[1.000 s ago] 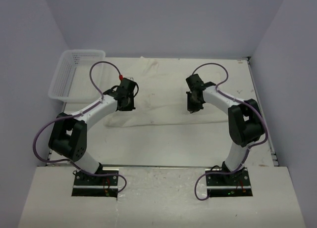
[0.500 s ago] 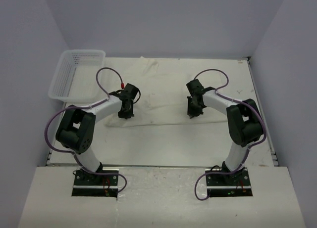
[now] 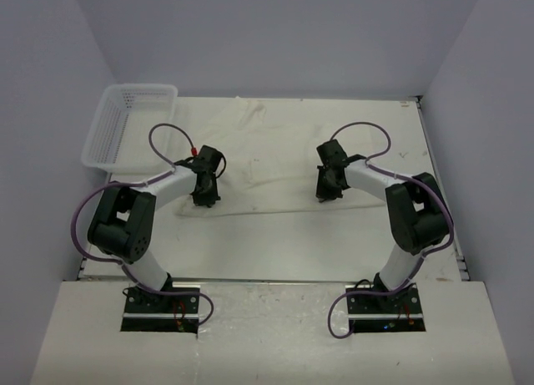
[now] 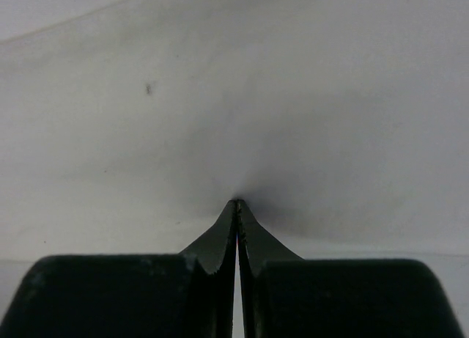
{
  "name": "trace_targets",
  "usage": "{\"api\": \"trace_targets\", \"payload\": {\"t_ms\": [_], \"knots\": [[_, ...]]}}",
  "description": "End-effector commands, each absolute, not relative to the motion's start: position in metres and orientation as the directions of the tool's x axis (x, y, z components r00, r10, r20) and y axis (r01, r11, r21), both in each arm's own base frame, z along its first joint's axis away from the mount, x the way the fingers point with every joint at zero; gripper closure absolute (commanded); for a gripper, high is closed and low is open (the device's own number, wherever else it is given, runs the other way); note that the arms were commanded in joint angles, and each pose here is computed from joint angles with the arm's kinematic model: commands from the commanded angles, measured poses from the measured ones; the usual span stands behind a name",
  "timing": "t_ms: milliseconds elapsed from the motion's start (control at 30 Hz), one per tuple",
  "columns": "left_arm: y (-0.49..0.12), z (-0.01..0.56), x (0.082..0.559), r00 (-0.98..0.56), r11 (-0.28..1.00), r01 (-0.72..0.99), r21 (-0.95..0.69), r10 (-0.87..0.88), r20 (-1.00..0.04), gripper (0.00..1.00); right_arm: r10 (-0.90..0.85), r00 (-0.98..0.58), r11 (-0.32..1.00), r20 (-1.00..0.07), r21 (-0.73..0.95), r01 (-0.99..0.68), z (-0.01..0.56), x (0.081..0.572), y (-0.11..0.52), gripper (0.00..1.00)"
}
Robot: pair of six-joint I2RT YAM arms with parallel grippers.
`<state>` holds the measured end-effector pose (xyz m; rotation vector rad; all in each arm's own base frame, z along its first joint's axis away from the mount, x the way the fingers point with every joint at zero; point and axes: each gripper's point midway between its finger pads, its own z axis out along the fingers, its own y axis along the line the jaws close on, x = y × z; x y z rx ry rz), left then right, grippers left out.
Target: Fold and stack the t-shirts
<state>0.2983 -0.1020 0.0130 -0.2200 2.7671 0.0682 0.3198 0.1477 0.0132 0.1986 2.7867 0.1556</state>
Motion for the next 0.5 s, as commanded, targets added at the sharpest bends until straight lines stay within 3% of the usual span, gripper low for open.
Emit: {"api": "trace_targets", "payload": {"t_ms": [0, 467], "knots": [[-0.093, 0.000, 0.263, -0.954, 0.980, -0.199, 0.018, -0.189, -0.232, 1.00, 0.178, -0.944, 0.981, -0.279, 0.130, 0.146, 0.004, 0.297, 0.149, 1.00], [-0.081, -0.012, 0.207, -0.956, 0.957, -0.290, -0.003, -0.290, -0.036, 1.00, 0.245, -0.946, 0.968, -0.214, 0.100, 0.228, -0.006, 0.240, 0.161, 1.00]]}}
